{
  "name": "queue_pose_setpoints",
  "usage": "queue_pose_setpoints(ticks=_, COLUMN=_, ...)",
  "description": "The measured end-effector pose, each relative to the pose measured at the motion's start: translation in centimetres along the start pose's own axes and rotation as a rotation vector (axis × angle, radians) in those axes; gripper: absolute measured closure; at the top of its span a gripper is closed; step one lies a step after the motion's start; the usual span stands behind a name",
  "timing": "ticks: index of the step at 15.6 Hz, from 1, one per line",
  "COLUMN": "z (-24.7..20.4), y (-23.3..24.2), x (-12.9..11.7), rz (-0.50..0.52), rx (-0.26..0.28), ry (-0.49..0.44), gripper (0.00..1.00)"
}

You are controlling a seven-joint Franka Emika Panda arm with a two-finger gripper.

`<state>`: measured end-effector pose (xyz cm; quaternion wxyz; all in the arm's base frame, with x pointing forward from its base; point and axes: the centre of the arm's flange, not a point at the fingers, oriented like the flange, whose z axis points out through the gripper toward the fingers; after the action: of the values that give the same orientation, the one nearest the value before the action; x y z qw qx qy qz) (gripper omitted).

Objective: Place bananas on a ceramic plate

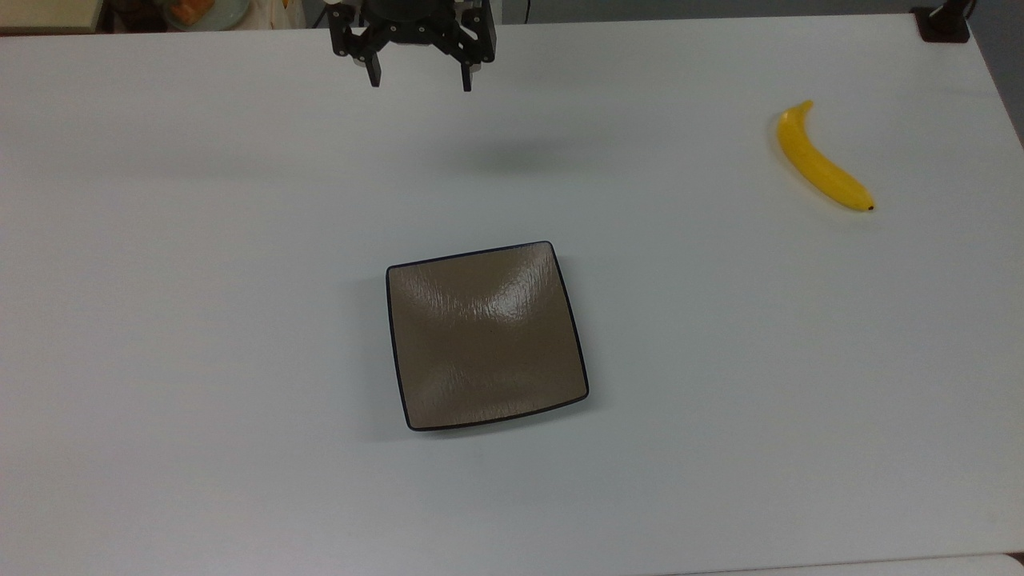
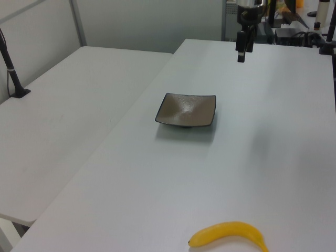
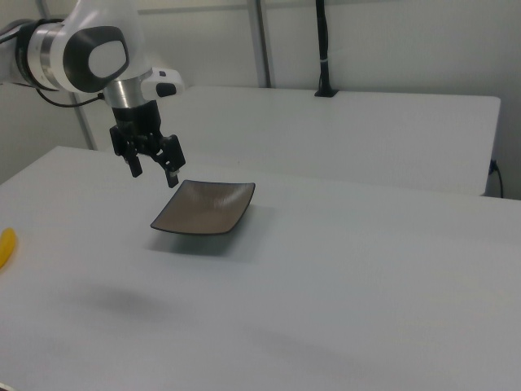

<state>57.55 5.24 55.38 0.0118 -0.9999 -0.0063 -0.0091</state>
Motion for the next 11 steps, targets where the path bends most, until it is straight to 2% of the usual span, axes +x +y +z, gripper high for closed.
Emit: queue_pose_setpoints(ticks=11, z=0.9, y=-0.7, x=-0.4, rz=-0.026, rx=-0.007, ry=-0.019, gripper=0.0)
